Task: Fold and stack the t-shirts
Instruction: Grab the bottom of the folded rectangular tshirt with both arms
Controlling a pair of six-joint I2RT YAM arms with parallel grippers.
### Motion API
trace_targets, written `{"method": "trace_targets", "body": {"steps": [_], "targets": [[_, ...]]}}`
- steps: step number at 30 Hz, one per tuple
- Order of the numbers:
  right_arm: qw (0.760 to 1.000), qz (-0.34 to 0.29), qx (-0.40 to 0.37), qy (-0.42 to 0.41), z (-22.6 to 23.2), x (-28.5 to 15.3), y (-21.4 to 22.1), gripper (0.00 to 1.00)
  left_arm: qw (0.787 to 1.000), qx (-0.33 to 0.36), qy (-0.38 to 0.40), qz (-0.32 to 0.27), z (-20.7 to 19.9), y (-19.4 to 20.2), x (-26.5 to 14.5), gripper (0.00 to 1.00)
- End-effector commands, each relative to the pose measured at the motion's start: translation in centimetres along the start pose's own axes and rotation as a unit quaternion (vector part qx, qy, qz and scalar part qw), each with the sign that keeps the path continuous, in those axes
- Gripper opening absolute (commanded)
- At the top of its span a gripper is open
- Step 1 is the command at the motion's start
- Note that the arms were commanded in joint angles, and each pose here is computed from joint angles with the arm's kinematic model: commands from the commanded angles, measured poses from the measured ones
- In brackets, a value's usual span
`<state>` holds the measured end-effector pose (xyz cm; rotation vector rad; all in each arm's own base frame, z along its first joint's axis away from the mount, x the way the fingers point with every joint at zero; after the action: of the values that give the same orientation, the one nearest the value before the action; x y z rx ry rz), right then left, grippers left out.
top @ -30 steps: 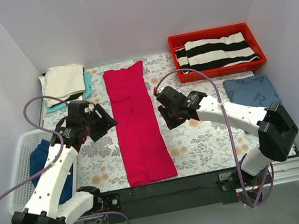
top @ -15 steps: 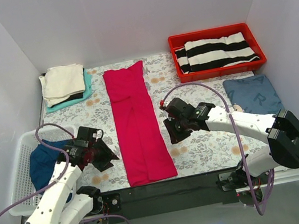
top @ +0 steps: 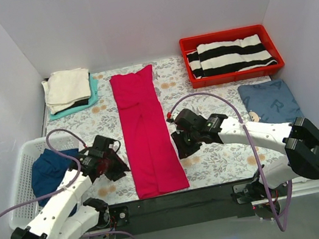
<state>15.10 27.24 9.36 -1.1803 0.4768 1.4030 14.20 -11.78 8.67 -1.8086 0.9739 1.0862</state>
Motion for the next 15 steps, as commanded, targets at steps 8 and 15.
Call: {"method": "trace_targets", "body": {"steps": [8,15], "targets": [[1.000,-0.014,-0.005,-0.014,0.3,-0.1,0.0,0.34,0.983,0.078,-0.149,-0.071,-2.9,2.3,2.5,0.23],[1.000,-0.008,-0.003,-0.023,0.3,0.2,0.8,0.35,0.985,0.019,-0.157,-0.066,-0.1,4.8,1.9,0.24]]}}
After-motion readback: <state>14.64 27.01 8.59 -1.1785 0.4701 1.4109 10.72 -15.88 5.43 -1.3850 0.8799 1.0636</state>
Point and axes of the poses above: each gripper's point midway between its finger pads, its own x axis out along the fingers, its own z axis along the line the jaws close on, y = z × x, the point moved 1 cm from there along -x, back along the fingers, and after that the axes turned 11 degrees about x, right-handed, at the moved point
